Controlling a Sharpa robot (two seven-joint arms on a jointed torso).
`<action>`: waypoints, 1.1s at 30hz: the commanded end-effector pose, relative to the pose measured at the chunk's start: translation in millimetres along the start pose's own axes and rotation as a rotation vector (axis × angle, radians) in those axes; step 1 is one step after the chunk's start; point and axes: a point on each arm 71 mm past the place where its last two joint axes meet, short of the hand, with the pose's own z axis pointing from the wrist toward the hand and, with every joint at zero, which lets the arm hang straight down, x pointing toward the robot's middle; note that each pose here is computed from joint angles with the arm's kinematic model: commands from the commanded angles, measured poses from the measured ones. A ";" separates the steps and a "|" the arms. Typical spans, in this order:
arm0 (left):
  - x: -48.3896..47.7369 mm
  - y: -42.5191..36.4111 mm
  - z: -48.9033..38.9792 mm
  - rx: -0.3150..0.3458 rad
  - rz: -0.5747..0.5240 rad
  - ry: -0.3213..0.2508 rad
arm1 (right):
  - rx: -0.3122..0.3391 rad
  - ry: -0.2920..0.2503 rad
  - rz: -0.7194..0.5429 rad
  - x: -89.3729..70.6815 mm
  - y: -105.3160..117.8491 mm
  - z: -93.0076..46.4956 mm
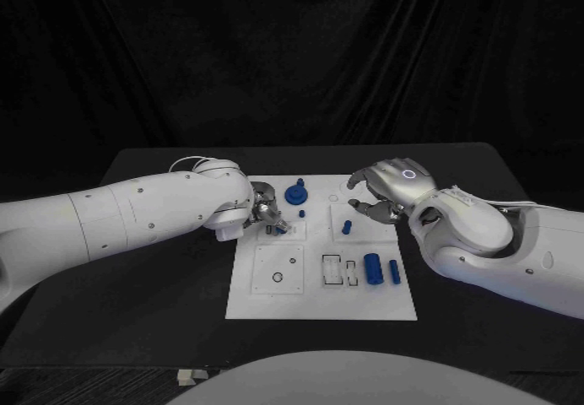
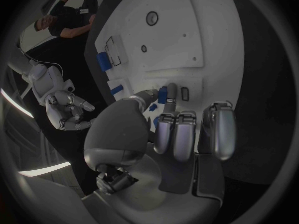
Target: Assemble the parts on the task board
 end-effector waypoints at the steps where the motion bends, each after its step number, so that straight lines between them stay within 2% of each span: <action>1: 6.4 3.7 3.3 -0.013 0.003 0.021 | 0.022 0.010 0.000 1.5 -1.6 -0.3; 20: 3.8 5.3 2.8 -0.012 -0.020 -0.013 | 0.034 0.028 -0.002 4.3 -3.8 0.1; 33: 3.3 7.9 2.2 -0.019 -0.023 -0.017 | 0.040 0.039 -0.001 6.4 -4.5 -0.4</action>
